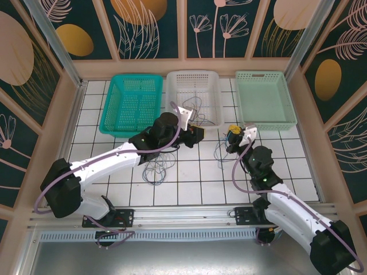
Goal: Untangle the cables
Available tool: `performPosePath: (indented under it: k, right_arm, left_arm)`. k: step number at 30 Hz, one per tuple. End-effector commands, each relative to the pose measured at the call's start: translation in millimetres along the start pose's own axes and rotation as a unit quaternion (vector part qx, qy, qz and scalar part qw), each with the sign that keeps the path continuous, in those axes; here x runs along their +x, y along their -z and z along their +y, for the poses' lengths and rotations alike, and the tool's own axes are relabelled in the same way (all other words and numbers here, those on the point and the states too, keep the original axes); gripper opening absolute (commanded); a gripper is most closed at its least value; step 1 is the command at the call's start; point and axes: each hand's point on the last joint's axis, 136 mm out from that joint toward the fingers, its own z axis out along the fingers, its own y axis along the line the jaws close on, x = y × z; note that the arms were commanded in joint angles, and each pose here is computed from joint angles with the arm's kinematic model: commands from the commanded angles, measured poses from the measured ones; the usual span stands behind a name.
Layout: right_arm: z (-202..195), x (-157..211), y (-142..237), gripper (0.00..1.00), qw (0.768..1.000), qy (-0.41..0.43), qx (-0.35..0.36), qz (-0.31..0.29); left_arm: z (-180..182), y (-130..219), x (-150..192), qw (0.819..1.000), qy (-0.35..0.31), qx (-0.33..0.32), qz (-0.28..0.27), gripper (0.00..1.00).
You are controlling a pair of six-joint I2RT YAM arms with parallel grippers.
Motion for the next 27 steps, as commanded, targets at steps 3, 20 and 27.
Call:
performPosePath:
  k: [3,20,27]
  right_arm:
    - [0.7,-3.1,-6.3,0.0,1.0,0.014,0.006,0.01]
    - [14.6,-6.0,-19.0,0.0,0.999,-0.015,-0.025,0.036]
    - [15.8,-6.3,-21.1,0.0,0.999,-0.022,-0.027,0.04]
  left_arm:
    - [-32.9,6.0,-27.1,0.997,-0.039,0.06,-0.037,0.32]
    - [-65.5,-27.5,6.0,0.985,-0.076,0.155,0.011,0.32]
    - [-69.3,-34.7,19.4,0.983,-0.081,0.165,0.018,0.32]
